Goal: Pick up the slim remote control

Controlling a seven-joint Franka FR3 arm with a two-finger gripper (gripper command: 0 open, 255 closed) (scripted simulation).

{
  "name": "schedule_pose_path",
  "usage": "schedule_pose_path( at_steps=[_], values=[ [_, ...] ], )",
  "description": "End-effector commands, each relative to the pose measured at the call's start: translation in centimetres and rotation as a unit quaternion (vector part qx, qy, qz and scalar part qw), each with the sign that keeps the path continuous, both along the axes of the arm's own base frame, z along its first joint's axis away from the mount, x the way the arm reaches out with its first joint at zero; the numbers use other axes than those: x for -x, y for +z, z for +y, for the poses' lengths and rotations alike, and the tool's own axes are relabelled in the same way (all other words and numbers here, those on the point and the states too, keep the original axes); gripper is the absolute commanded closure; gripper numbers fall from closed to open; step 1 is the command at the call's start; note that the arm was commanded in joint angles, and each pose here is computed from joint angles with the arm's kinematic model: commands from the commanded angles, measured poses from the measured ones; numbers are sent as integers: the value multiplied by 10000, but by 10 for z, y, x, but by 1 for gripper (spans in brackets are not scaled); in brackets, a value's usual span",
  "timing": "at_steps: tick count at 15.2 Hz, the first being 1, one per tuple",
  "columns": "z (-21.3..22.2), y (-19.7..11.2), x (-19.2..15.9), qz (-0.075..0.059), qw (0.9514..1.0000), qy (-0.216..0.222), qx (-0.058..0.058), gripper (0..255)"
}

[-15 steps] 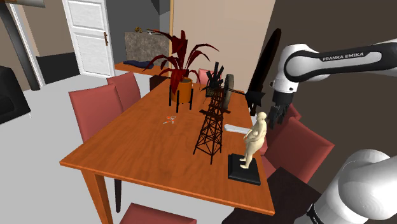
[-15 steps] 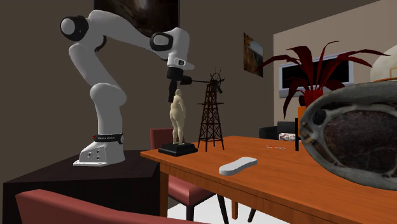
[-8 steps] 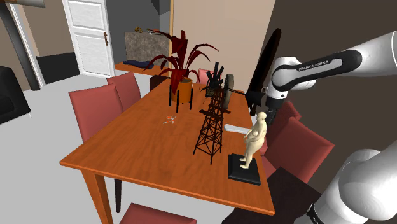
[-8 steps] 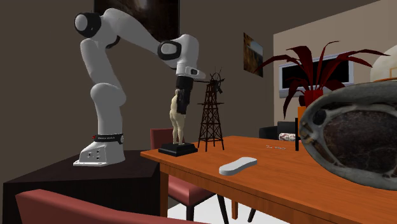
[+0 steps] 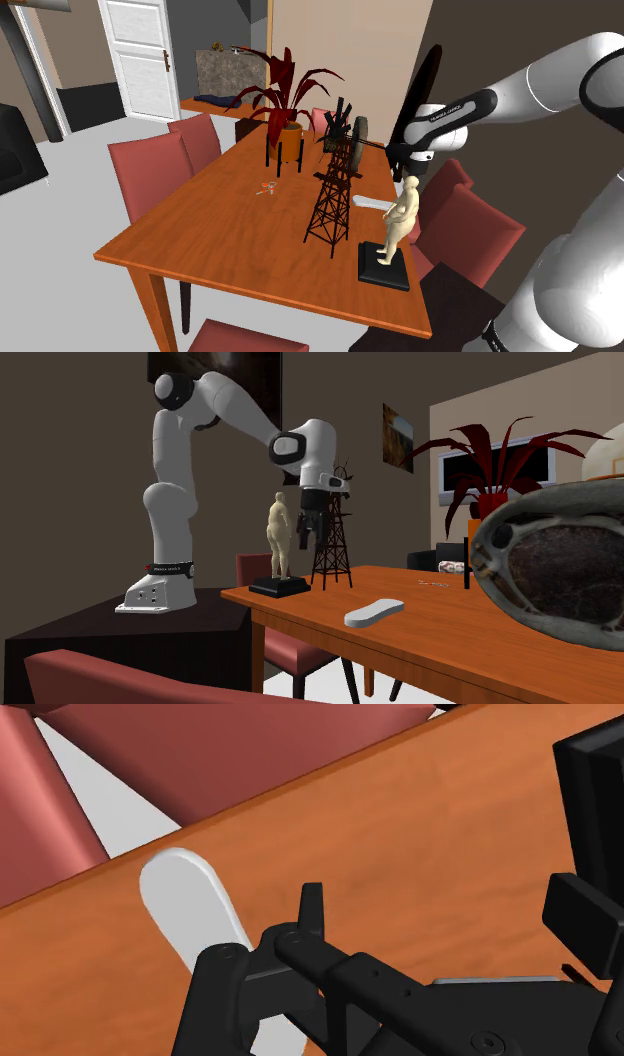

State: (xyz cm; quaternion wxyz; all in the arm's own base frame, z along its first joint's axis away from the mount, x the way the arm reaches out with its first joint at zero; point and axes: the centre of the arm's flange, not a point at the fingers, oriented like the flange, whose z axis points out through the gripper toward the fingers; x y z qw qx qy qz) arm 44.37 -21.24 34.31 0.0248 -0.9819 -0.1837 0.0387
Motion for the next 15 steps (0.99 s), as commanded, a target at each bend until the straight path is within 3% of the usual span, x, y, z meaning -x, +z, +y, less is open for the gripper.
schedule_pose_path(
  at_steps=[1,7,15],
  values=[
    [-11,-15,-18,-63,9997,221,3,0],
    [-42,-56,-73,-241,9963,828,-1,0],
    [-68,-105,-142,-444,9874,1519,-6,0]
  ],
)
